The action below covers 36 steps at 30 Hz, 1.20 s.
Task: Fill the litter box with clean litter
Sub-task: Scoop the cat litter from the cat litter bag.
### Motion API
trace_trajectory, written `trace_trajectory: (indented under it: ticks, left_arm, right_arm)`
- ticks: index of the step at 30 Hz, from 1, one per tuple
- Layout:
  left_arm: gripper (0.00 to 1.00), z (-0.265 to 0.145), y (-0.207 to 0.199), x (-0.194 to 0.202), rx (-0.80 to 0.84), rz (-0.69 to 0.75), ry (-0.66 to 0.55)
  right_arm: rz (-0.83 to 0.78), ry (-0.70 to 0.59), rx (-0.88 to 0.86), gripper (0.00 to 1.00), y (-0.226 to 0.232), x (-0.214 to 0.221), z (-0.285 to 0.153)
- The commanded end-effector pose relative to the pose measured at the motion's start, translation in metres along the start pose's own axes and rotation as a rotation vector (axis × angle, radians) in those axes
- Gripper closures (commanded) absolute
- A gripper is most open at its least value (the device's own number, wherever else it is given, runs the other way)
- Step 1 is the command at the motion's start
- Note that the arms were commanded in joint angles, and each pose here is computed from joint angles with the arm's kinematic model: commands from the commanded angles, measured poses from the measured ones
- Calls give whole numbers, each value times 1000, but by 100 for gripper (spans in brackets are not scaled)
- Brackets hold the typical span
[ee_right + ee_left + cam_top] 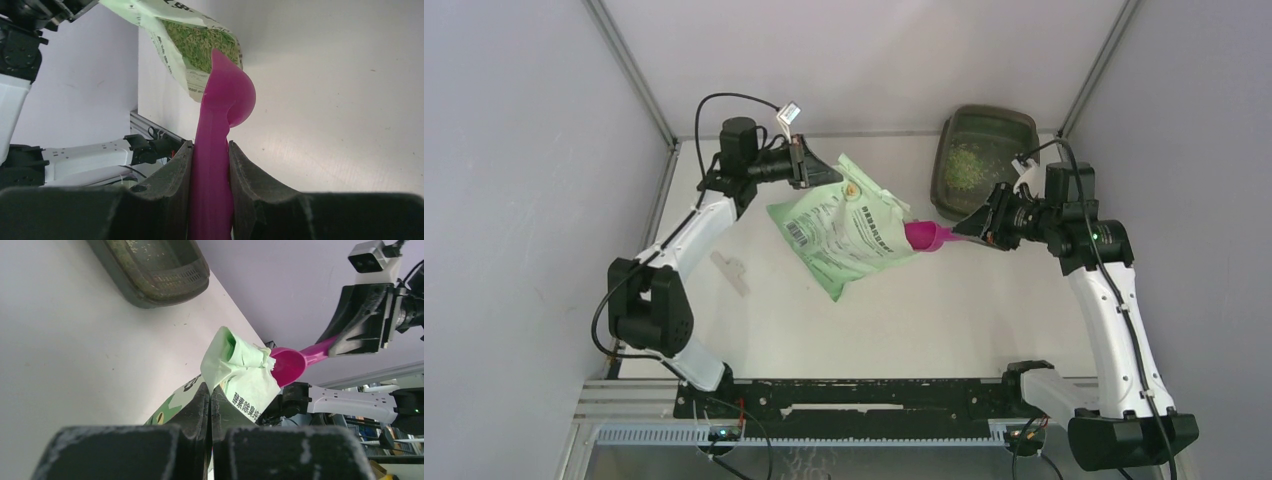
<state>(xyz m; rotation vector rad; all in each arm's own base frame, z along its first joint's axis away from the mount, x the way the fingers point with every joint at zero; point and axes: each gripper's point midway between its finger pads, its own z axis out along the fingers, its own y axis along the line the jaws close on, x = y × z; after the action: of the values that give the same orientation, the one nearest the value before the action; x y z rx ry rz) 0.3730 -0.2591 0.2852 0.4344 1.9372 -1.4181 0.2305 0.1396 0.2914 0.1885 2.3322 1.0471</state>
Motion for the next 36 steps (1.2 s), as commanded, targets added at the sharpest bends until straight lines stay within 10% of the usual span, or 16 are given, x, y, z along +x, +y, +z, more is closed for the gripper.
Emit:
trace_trajectory:
  ticks: [1,36]
  left_arm:
    - [99,-14,-57,-11,113,156,-43]
    - [99,-21,-88,42,180,138,-58]
  right_arm:
    - [-46,-9,8,100,4,-3,-4]
    - [-127,173,20,100,23,64,146]
